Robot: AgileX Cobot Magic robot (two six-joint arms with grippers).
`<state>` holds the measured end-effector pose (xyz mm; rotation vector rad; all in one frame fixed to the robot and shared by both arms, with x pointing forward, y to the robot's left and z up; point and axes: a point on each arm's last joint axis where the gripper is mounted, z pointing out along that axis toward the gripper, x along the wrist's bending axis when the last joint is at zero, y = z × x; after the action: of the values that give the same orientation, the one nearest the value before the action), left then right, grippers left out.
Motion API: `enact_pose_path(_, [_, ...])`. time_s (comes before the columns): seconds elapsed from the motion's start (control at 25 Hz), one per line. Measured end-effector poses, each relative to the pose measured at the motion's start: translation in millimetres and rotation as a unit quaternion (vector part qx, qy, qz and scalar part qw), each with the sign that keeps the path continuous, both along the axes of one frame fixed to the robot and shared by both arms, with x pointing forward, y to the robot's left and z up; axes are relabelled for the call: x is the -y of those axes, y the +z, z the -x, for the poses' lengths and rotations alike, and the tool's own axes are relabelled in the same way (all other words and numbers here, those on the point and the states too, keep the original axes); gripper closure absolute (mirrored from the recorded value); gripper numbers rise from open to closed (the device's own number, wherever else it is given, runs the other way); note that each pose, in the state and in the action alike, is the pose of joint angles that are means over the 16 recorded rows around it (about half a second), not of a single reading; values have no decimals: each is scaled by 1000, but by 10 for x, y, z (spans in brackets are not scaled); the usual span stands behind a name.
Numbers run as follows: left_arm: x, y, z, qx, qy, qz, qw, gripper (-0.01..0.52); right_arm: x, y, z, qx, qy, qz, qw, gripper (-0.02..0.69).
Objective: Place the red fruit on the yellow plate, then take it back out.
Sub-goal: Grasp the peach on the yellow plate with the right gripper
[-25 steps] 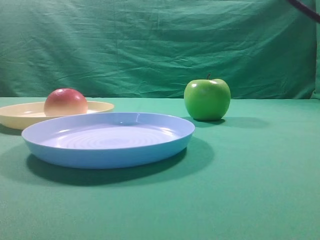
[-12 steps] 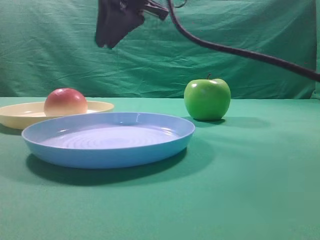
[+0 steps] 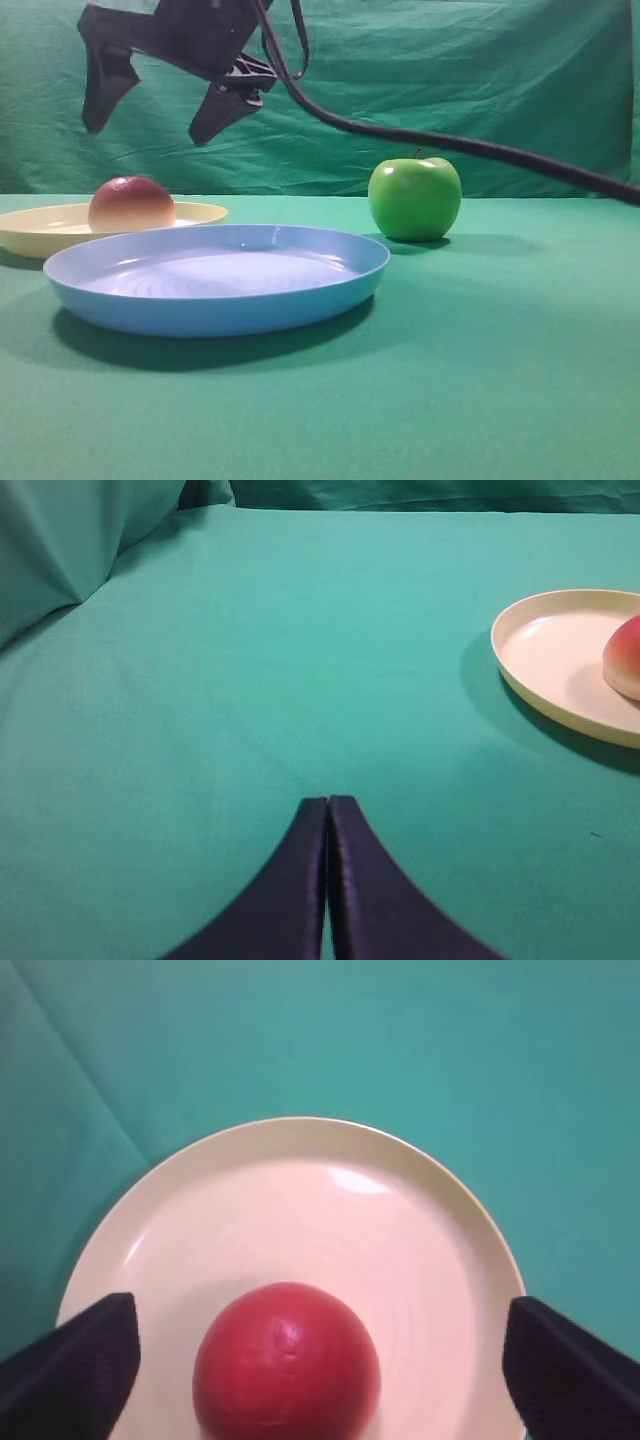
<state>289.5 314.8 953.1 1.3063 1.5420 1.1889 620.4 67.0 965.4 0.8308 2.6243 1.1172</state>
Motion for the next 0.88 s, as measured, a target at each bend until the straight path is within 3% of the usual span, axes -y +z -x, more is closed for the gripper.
enact_pose_path(0.56, [0, 0, 0, 0, 0, 0, 1000, 514, -67, -363, -30, -18, 1, 3, 1000, 73])
enact_pose_path(0.88, [0, 0, 0, 0, 0, 0, 1000, 514, -70, -419, -28, -21, 6, 10, 1000, 253])
